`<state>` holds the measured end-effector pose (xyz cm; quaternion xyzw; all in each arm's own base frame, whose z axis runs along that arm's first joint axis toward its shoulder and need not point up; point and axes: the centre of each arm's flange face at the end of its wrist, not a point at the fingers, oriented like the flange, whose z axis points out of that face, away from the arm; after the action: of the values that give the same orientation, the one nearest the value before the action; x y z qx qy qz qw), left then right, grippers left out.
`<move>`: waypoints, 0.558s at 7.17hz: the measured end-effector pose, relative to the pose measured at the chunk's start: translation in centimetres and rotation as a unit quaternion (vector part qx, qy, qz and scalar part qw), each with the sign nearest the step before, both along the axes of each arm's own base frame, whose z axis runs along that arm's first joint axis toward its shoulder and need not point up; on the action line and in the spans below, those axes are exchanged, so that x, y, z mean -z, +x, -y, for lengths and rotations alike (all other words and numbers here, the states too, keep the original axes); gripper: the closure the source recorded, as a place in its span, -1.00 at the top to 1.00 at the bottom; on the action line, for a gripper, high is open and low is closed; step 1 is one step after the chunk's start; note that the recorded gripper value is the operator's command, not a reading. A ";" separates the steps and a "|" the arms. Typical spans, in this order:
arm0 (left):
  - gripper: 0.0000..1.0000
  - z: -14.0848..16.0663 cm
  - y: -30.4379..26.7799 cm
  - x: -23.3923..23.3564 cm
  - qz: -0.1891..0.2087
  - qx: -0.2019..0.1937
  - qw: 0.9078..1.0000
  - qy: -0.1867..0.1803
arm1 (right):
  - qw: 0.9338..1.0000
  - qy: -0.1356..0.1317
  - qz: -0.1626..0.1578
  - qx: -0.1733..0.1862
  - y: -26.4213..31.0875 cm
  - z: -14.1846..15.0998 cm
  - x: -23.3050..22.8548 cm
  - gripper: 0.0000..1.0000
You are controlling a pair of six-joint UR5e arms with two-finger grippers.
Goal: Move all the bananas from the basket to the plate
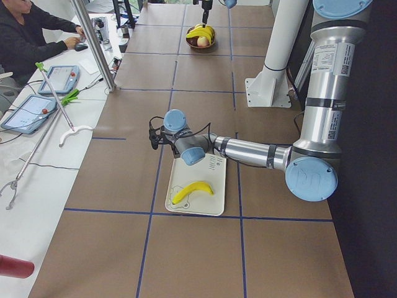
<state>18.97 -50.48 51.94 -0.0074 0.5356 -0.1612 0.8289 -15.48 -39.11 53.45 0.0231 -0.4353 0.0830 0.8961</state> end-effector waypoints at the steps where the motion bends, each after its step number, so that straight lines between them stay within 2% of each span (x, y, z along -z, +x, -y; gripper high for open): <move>1: 0.99 0.0 0.1 0.0 0.000 -0.001 1.000 0.000 | 1.000 0.000 -0.001 0.001 -0.1 0.2 -0.1 0.33; 4: 0.99 -0.1 0.2 -0.1 0.000 -0.002 1.000 0.000 | 1.000 -0.003 -0.002 0.002 -0.3 0.3 -0.6 0.33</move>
<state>19.19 -50.39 52.06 -0.0089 0.5353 -0.1594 0.8295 -15.76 -39.40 54.08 0.0194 -0.4329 0.0826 0.8974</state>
